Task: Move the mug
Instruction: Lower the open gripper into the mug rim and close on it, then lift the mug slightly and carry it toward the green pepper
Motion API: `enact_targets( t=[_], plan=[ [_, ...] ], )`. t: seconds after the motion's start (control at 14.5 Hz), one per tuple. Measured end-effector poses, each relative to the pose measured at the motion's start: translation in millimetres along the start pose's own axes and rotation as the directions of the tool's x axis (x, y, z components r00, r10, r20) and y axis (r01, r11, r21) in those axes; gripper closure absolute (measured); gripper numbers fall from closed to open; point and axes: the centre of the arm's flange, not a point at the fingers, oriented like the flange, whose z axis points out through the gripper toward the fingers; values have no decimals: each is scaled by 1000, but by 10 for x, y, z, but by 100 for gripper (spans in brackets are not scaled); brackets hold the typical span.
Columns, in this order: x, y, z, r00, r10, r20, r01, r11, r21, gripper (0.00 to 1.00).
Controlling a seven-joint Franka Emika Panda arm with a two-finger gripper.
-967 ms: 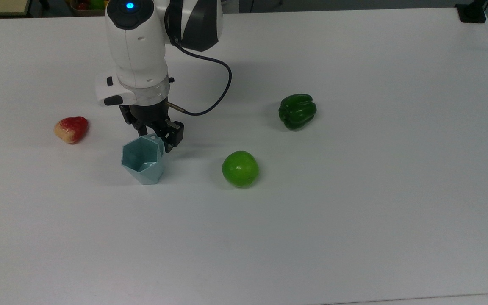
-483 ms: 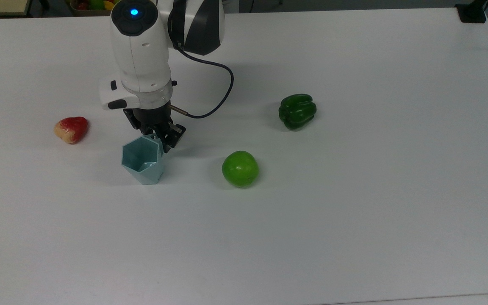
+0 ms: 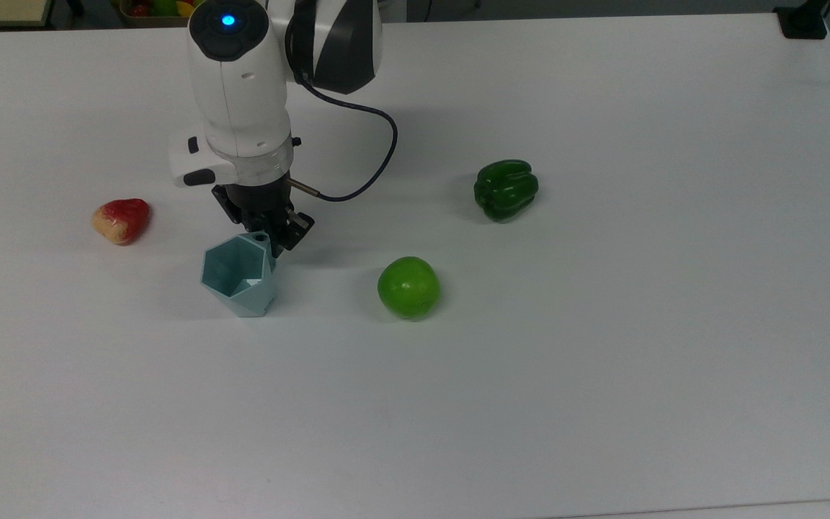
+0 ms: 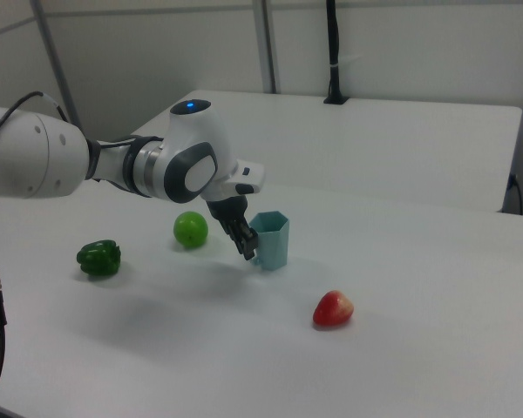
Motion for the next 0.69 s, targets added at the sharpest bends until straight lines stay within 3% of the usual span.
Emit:
enact_targets(
  t=[0.35,0.69],
  plan=[
    [30,0,-98,1000,2,-15,-2,1000,7,75],
    [56,40,-630,998,6,-57,-5,1000,29,75]
  ],
)
